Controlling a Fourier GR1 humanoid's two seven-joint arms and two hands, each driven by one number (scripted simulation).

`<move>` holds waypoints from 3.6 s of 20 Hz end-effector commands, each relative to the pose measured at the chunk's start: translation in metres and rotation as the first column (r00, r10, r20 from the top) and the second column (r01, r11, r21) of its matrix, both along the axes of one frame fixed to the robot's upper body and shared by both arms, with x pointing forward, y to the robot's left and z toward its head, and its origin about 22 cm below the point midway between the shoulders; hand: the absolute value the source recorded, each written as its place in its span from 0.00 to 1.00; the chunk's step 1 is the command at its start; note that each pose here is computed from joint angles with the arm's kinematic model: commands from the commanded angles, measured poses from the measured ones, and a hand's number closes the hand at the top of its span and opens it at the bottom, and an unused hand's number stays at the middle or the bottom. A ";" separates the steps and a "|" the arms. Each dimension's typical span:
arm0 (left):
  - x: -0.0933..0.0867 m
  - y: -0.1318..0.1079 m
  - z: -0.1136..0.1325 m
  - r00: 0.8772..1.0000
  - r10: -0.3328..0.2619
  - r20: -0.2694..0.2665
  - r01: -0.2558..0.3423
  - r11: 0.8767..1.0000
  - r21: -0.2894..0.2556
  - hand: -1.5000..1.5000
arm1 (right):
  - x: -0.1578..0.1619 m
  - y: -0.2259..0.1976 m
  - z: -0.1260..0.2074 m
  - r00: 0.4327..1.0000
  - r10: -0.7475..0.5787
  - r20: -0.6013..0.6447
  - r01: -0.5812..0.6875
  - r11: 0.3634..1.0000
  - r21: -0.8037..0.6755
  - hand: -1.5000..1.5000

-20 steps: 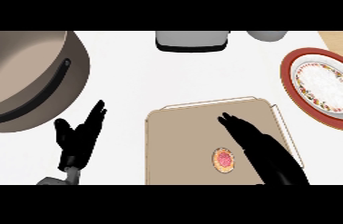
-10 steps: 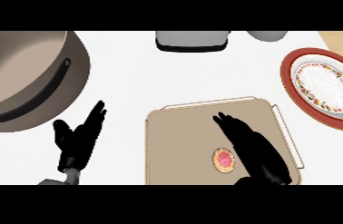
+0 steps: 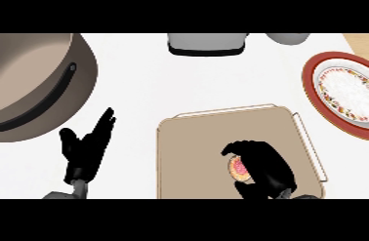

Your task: Pick the cupcake from the tray and place it in the plate

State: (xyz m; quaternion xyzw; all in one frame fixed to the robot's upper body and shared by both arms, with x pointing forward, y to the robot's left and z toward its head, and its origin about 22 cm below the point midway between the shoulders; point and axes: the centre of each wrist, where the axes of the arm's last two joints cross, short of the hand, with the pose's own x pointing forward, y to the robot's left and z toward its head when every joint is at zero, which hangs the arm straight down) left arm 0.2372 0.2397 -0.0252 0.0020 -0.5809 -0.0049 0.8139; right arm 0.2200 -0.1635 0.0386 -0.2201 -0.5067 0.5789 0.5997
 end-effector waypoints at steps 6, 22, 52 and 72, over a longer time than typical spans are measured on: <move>0.001 0.009 -0.006 0.999 0.020 -0.041 -0.020 1.000 0.000 0.50 | 0.009 0.001 -0.001 0.996 0.047 0.081 -0.043 0.998 -0.044 1.00; -0.014 0.010 -0.008 0.998 0.015 -0.056 -0.015 1.000 0.010 0.50 | -0.029 -0.009 0.039 0.726 -0.411 0.551 0.285 0.910 0.303 1.00; 0.004 0.009 -0.010 0.999 -0.026 -0.031 0.025 1.000 -0.016 0.50 | 0.097 -0.268 0.047 0.208 -0.847 0.489 0.448 0.527 0.722 1.00; 0.013 -0.019 0.007 0.997 -0.077 -0.005 0.077 0.997 -0.005 0.50 | 0.110 -0.325 0.013 0.458 -0.844 0.278 0.603 0.525 0.600 0.00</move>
